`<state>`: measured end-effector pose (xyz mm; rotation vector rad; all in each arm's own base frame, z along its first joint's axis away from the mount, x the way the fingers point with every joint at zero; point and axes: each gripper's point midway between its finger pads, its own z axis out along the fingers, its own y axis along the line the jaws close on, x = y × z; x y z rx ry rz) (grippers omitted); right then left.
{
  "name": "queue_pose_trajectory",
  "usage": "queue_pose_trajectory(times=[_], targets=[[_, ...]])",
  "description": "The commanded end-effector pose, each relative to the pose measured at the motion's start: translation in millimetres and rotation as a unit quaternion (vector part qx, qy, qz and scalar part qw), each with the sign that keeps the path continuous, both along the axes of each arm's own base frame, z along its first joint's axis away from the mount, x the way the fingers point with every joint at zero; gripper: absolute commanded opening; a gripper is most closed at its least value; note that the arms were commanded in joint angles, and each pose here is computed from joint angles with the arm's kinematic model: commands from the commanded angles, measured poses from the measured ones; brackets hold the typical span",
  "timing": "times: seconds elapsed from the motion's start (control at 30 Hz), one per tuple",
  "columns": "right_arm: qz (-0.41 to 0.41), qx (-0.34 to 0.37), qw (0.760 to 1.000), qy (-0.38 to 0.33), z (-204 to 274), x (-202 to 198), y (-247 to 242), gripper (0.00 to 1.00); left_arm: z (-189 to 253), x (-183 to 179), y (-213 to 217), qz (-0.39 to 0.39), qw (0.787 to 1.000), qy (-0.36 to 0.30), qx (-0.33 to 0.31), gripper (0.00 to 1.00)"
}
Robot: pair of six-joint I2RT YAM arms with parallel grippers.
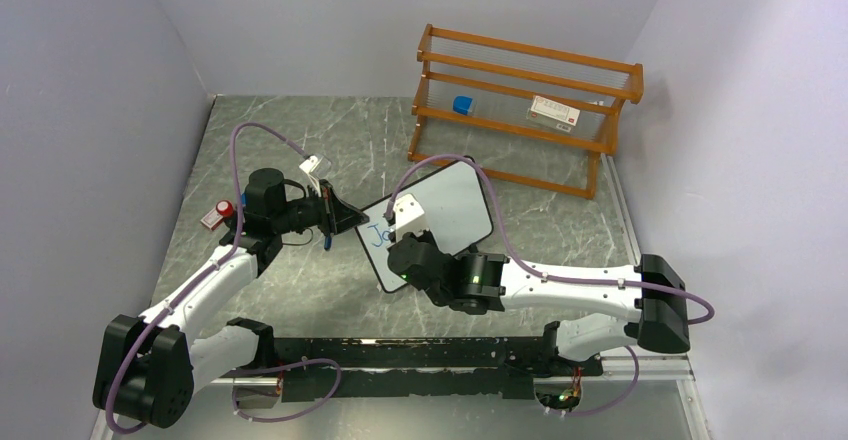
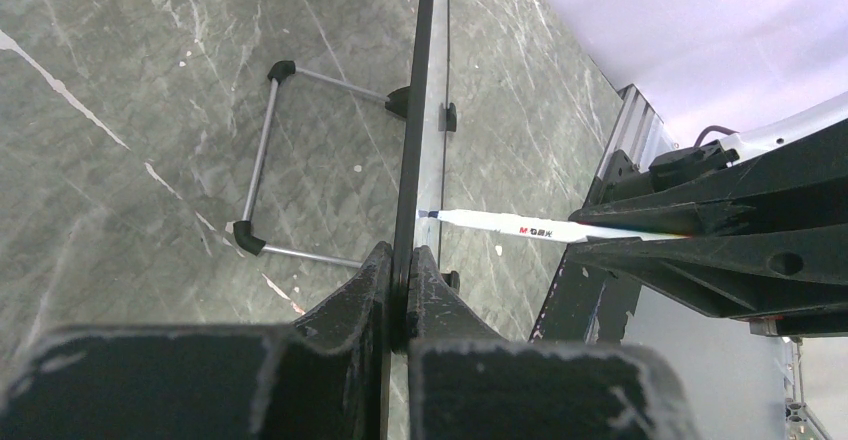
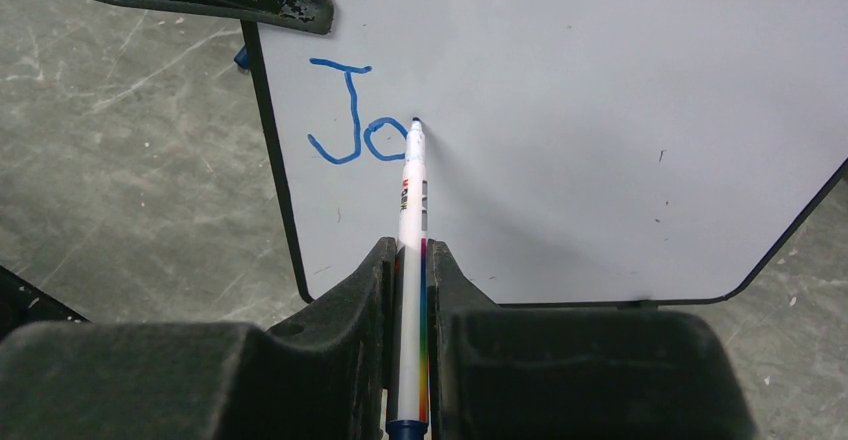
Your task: Write a sentence on the whiteboard
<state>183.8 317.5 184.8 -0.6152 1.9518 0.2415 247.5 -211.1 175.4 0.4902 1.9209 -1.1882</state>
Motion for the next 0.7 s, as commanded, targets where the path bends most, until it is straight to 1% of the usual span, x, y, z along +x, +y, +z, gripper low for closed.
queue_pose_trajectory(times=[0.0,0.37,0.67], targets=[[-0.01,0.0,1.0,-0.005,-0.3,5.3,1.5,0.0,-21.5,12.4,12.1,0.038,0.998,0.009,0.04,0.05],[-0.023,-0.021,0.999,0.009,-13.0,5.5,-10.4,0.0,-21.7,12.8,11.8,0.038,0.998,0.01,0.039,0.05],[-0.029,-0.025,0.999,0.015,-16.6,2.6,-18.9,0.0,-21.8,12.8,12.1,0.038,0.998,0.01,0.039,0.05]])
